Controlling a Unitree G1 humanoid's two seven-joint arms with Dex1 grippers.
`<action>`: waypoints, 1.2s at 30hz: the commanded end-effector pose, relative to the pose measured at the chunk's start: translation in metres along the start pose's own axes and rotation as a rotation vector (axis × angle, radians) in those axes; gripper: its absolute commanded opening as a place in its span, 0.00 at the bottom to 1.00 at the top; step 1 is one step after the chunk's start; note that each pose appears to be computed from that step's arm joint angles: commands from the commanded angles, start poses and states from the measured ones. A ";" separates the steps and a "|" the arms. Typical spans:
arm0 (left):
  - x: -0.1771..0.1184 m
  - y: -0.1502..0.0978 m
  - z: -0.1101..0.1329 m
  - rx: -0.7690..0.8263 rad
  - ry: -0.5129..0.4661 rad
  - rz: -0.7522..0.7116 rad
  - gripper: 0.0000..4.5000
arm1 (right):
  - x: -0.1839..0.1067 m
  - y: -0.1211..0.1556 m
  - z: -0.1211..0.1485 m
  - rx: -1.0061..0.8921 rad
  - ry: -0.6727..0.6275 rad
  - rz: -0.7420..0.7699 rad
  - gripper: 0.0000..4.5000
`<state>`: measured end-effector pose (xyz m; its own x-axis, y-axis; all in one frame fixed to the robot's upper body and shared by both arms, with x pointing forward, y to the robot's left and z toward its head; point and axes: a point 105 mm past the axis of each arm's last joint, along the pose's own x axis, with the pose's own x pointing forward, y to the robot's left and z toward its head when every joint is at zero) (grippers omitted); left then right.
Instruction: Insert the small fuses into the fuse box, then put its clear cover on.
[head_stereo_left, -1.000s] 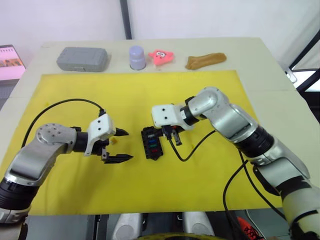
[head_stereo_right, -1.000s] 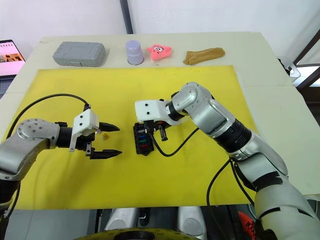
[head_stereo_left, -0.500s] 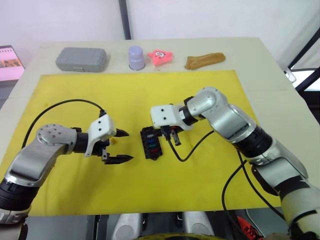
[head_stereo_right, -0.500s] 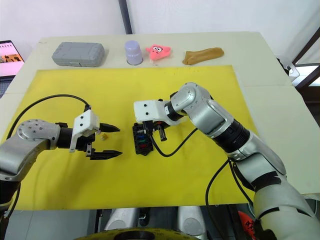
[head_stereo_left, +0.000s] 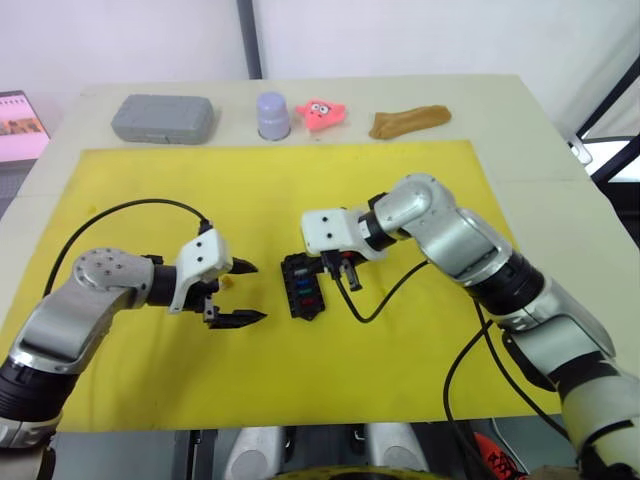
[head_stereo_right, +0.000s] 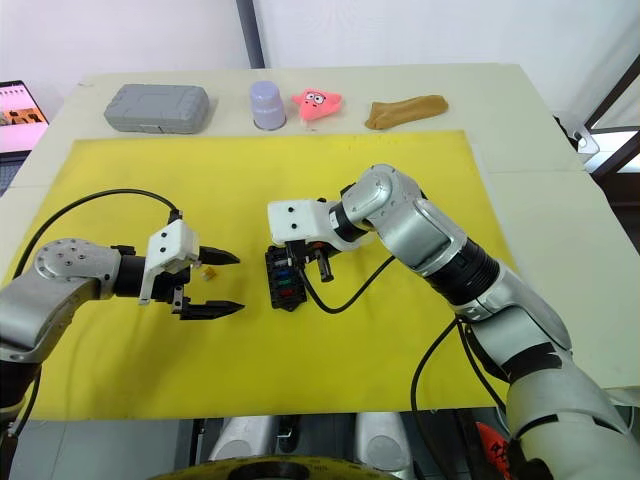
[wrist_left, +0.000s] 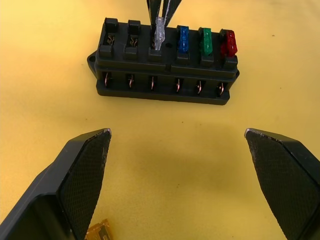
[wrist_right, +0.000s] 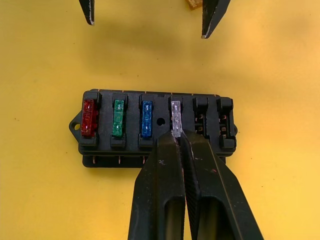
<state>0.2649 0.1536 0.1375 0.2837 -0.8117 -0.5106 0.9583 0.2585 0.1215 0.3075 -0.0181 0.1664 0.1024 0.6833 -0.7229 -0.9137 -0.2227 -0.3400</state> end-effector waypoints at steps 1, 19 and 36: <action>0.001 -0.003 0.006 0.033 -0.011 -0.011 1.00 | -0.001 -0.001 0.007 -0.017 -0.017 -0.013 0.22; 0.002 -0.001 0.007 0.034 -0.015 -0.008 1.00 | -0.019 -0.010 0.016 -0.023 -0.047 -0.032 0.22; -0.001 0.006 0.008 0.040 -0.020 0.016 1.00 | -0.016 0.006 0.026 0.078 -0.352 0.024 0.01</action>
<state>0.2684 0.1537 0.1385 0.2909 -0.8148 -0.5015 0.9562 0.2649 0.1243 0.2908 -0.0125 0.1780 -0.0600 0.8603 -0.5063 -0.9583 -0.1916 -0.2120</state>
